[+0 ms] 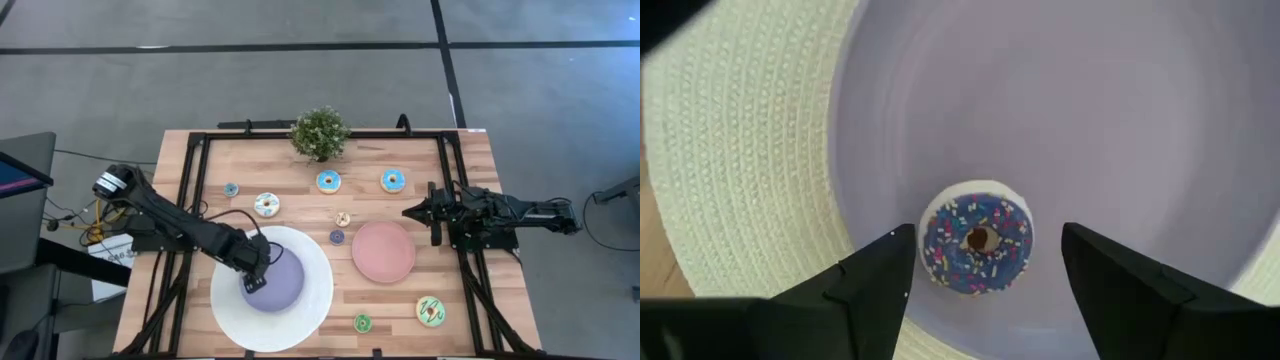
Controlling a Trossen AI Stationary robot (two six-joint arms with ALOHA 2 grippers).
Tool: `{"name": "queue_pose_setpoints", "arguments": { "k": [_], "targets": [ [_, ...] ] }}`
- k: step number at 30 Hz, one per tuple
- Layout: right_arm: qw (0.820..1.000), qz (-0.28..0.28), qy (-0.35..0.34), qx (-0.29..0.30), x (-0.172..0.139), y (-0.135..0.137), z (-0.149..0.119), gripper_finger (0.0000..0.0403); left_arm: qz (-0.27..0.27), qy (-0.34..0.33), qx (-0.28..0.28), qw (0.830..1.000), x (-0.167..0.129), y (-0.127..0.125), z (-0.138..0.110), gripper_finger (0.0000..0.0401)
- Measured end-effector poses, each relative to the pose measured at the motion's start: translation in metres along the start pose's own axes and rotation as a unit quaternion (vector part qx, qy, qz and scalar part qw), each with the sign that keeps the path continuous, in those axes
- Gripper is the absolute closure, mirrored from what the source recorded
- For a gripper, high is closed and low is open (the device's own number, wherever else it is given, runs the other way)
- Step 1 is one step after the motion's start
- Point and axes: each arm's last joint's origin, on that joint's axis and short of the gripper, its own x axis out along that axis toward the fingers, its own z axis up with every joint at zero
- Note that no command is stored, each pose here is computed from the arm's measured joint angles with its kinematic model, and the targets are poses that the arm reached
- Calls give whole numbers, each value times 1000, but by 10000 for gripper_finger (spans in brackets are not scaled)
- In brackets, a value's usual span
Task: Pick & Place donuts
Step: Put the right big blue donut on the pink plate
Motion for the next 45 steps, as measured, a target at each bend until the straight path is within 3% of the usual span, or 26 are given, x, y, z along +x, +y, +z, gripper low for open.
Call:
{"name": "queue_pose_setpoints", "arguments": {
  "k": [9, 18, 30, 35, 38, 45],
  "targets": [
    [1000, 0, 0, 0, 0, 0, 0, 403, 9, -110, 9, 994, -24, 9, 13, 156],
    [1000, 0, 0, 0, 0, 0, 0, 403, 4, -239, 74, 968, -37, 16, 48, 156],
    [1000, 0, 0, 0, 0, 0, 0, 403, 23, -387, 168, 906, -50, 16, 86, 156],
    [999, 0, 0, -41, 0, 0, 0, 403, -15, -447, 205, 871, -49, 16, 91, 156],
    [997, 0, 0, -73, 0, 0, 0, 403, -50, -450, 220, 864, -42, 20, 90, 156],
    [997, 0, 0, -79, 0, 0, 0, 403, -52, -418, 235, 876, -24, 30, 80, 156]
  ]
}}
